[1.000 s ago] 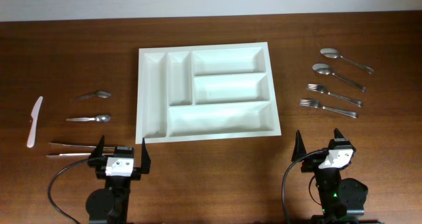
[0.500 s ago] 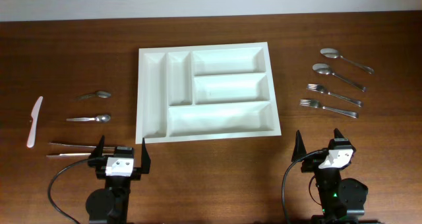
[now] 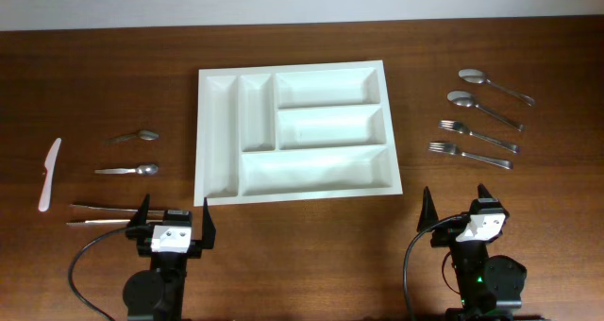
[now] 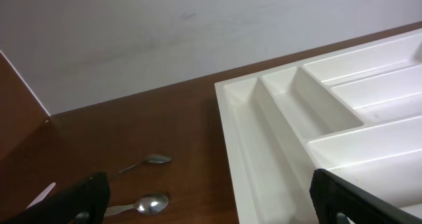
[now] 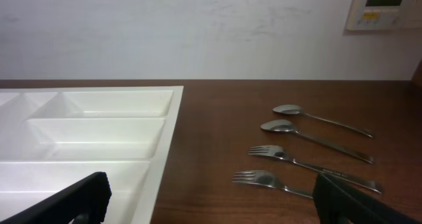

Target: Pack container

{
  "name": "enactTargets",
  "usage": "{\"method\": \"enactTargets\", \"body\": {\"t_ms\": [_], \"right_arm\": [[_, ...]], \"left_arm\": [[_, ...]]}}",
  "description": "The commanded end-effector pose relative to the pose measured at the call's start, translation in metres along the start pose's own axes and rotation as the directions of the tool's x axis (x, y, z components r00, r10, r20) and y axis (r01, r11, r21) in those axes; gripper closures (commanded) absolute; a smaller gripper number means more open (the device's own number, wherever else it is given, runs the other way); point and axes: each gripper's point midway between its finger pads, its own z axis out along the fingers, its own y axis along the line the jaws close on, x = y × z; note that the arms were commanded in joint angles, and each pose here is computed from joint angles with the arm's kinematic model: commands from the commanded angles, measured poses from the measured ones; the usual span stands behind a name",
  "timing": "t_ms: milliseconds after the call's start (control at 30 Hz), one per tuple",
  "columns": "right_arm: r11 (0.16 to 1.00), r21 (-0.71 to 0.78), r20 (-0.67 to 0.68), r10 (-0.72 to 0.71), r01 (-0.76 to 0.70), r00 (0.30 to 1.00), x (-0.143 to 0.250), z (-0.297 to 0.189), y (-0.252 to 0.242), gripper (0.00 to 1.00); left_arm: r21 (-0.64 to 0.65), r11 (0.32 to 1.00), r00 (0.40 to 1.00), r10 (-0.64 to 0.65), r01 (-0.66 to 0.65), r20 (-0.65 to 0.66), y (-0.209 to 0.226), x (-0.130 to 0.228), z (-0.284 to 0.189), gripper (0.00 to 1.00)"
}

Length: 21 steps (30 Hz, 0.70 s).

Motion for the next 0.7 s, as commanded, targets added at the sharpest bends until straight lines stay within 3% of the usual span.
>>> {"method": "enactTargets", "body": {"t_ms": [0,267,467,600,667], "right_arm": [[1.0,-0.011,0.005,0.011,-0.011,1.0,0.002,0.0,0.003,0.01],[0.994,-0.099,0.096,0.044,-0.035,0.994,-0.046,-0.011,0.018,0.01],[0.966,0.255,0.079,0.027,-0.046,0.997,-0.103,-0.034,-0.041,0.01],[0.905,0.422,-0.067,-0.022,0.048,0.998,-0.141,-0.039,-0.07,0.01],[0.901,0.426,-0.164,-0.012,0.082,0.986,-0.16,-0.031,-0.072,0.01]], "left_arm": [[-0.007,1.0,1.0,0.011,-0.011,-0.001,0.001,0.003,0.0,0.01],[-0.007,1.0,1.0,0.012,-0.012,-0.001,0.001,0.003,0.0,0.01],[-0.007,1.0,1.0,0.011,-0.011,-0.001,0.001,0.003,0.0,0.01],[-0.007,1.0,1.0,0.012,-0.012,-0.001,0.001,0.003,0.0,0.01],[-0.007,1.0,1.0,0.012,-0.012,-0.001,0.001,0.003,0.0,0.01]]}}
